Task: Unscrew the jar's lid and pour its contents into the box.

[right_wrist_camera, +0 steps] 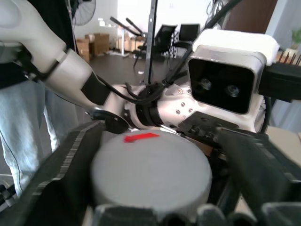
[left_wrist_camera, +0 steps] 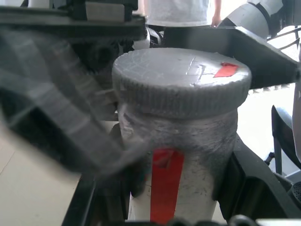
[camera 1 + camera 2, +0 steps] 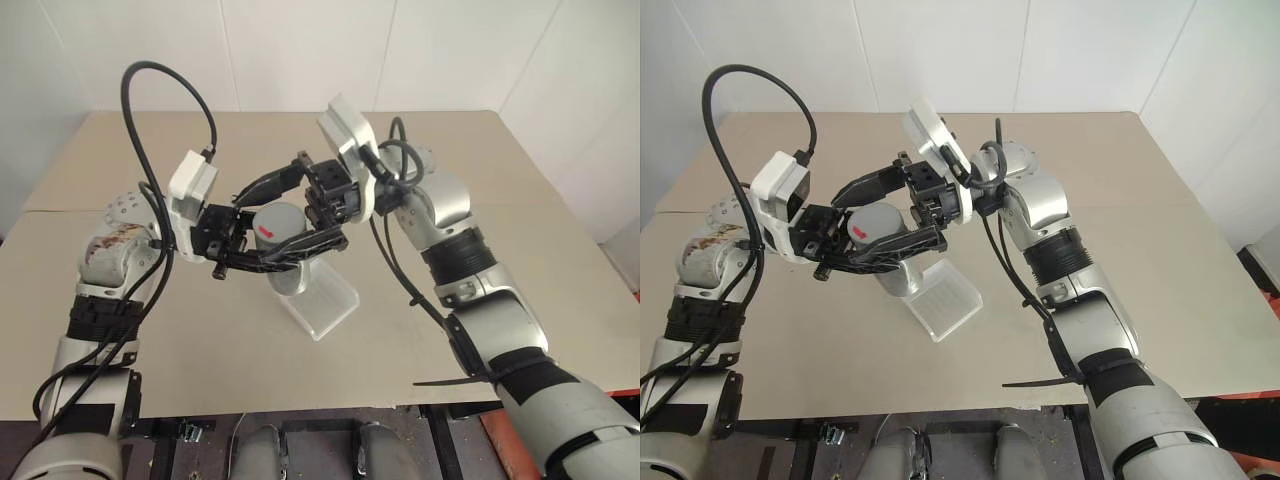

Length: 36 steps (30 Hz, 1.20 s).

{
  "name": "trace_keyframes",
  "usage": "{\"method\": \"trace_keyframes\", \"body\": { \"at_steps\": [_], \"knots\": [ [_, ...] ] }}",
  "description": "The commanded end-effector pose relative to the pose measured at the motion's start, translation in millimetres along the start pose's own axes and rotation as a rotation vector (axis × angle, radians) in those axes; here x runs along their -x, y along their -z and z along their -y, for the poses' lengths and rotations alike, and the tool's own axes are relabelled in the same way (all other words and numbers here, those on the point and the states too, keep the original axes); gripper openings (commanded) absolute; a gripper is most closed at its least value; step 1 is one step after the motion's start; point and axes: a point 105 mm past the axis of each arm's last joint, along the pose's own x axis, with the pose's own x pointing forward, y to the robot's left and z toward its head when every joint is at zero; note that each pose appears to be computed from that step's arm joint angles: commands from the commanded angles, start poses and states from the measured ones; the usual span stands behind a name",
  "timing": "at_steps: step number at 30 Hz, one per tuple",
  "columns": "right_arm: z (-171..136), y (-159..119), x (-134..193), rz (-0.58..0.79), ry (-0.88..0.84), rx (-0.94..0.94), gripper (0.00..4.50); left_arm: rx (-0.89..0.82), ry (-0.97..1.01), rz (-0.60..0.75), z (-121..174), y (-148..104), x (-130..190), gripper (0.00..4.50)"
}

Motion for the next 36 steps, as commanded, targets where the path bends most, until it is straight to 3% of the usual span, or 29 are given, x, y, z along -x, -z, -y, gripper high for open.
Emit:
{"method": "trace_keyframes", "body": {
  "at_steps": [1,8,17,24,36],
  "knots": [
    [4,-11,26,-0.012,0.204,0.074,4.44,-0.046,-0.066,-0.016,-2,-4,12,1.95],
    [-17,-21,45,-0.027,0.443,0.083,4.44,-0.040,-0.189,-0.022,-12,5,29,1.95],
    [-14,-13,5,-0.099,0.649,0.074,4.44,-0.053,-0.203,-0.012,-22,9,20,1.95],
    [4,-5,-5,-0.142,0.746,0.086,4.44,-0.056,-0.190,-0.007,-24,8,16,1.95],
    [10,-1,55,-0.142,0.825,0.061,4.44,-0.049,-0.189,-0.015,-13,5,24,1.95]
  ]
}}
